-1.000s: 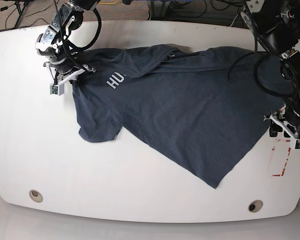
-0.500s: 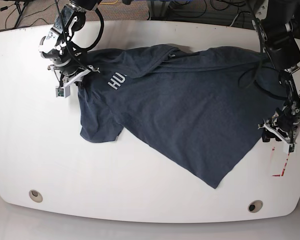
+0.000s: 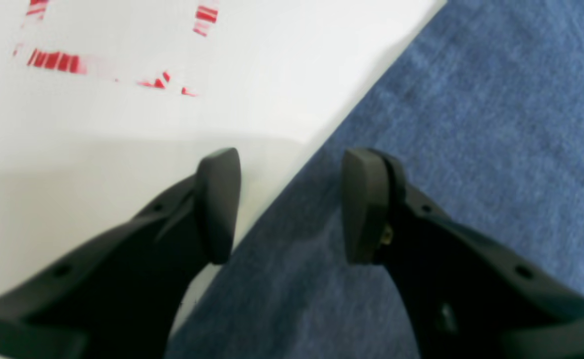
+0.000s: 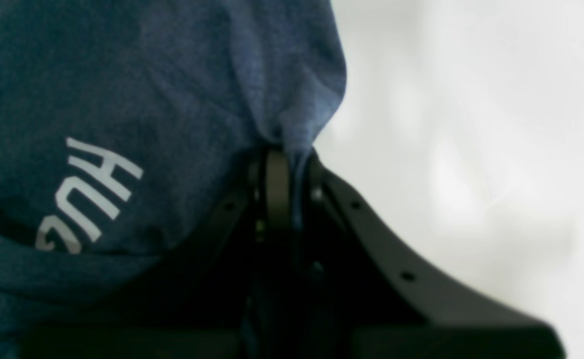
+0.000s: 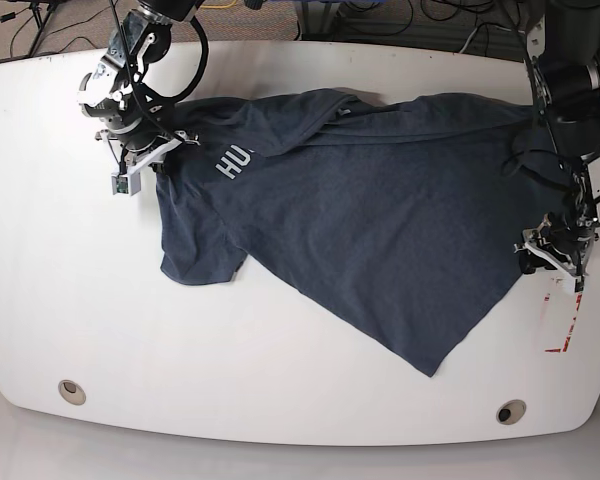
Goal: Layout the t-shirt on the table in an organized manner, then fold the t-shirt properly
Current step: 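Close the left gripper on the shirt's hem corner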
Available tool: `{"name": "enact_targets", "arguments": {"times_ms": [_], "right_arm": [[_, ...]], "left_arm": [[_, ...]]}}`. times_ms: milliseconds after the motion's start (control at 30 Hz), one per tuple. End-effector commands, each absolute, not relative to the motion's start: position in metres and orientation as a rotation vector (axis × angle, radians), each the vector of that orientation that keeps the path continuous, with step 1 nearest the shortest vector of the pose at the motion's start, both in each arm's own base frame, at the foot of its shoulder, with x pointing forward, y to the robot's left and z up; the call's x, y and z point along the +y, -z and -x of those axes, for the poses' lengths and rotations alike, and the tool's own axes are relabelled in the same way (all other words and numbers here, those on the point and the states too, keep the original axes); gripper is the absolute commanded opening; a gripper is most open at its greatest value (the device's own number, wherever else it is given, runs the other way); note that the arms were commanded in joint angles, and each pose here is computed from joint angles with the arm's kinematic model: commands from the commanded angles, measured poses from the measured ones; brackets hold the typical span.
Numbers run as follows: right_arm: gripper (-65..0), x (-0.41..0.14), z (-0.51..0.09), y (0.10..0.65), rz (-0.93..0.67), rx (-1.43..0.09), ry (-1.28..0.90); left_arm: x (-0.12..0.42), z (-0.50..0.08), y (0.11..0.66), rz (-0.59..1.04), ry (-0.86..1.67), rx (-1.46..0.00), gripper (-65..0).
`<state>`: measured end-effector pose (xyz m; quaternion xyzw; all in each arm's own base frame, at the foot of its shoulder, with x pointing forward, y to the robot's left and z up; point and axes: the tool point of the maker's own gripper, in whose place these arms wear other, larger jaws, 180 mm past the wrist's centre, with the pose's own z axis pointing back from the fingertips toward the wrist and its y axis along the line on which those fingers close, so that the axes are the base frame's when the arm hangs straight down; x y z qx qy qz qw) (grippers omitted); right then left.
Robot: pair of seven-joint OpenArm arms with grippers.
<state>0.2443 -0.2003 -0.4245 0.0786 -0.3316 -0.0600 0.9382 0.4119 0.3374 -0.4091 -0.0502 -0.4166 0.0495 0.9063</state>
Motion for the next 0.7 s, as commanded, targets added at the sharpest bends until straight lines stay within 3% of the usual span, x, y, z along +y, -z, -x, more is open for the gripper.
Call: {"name": "enact_targets", "arguments": {"times_ms": [0, 367, 667], "right_arm": [[-64.8, -0.202, -0.244, 0.423, -0.151, -0.672, 0.11], [-64.8, -0.202, -0.246, 0.422, -0.151, -0.675, 0.11], [-64.7, -0.202, -0.253, 0.417, -0.153, -0.693, 0.109]], "left_arm": [[0.344, -0.419, 0.398, 0.093, -0.096, -0.881, -34.4], [0.322, -0.403, 0.422, 0.114, 0.007, -0.767, -35.8], [0.309, -0.356, 0.449, 0.151, 0.109, -0.693, -56.2]]}}
